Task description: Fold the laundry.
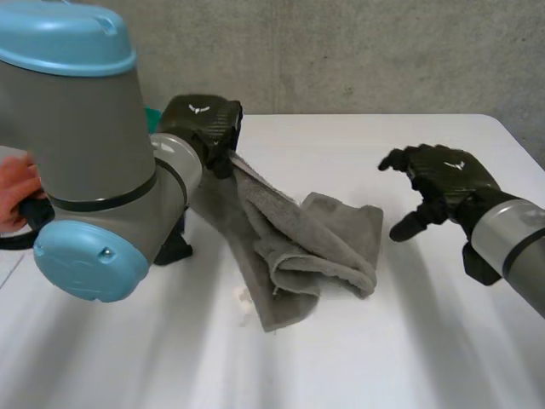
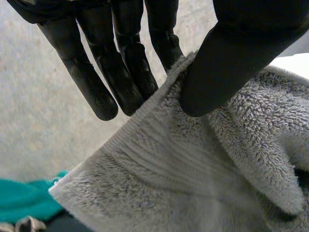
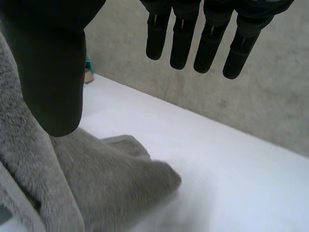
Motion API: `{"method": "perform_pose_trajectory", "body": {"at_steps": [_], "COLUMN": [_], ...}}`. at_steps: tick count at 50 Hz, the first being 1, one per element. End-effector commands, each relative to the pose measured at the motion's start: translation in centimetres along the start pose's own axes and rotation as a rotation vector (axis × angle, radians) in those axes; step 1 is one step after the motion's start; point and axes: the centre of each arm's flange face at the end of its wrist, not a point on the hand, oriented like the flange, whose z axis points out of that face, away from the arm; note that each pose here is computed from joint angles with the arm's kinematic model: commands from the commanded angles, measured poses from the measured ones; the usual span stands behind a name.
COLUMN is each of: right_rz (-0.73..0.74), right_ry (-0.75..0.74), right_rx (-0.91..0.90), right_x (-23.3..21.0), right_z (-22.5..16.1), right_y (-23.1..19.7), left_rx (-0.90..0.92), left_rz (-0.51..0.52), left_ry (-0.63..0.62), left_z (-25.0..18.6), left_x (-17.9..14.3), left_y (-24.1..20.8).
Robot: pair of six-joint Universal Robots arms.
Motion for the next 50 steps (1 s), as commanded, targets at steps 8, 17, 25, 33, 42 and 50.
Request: {"method": "perform_pose_trajectory", "body": {"at_steps": [8, 17, 25, 33, 42, 50], "right_rz": [0.265, 0.310, 0.295, 0.143, -0.209, -0.336], "right_ry": [-0.109, -0.134, -0.059, 0.065, -0.006, -0.100], "right_rx": [-0.155, -0.155, -0.075, 0.205, 0.220, -0.019], "right_x": [-1.0, -2.1, -1.2, 3.3, 3.6, 3.9], "right_z": [0.6, 4.0, 6.3, 4.8, 0.2, 1.4], "right_y": [7.0, 10.1, 9.9, 0.8, -6.4, -4.7], "left_rx": [0.169, 0.260, 0.280, 0.167, -0.051, -0.178], "left_rz": [0.197, 0.240, 0.199, 0.180, 0.172, 0.108], "left_ry": [0.052, 0.042, 0.034, -0.062, -0.037, 0.063], "left_z": [-4.0, -5.9, -6.8, -4.4, 0.5, 4.3], "left_x": [2.0, 1.8, 0.9, -3.0, -6.0, -5.9], "left_y": [-5.4, -8.1, -9.0, -6.3, 0.6, 5.4]}}
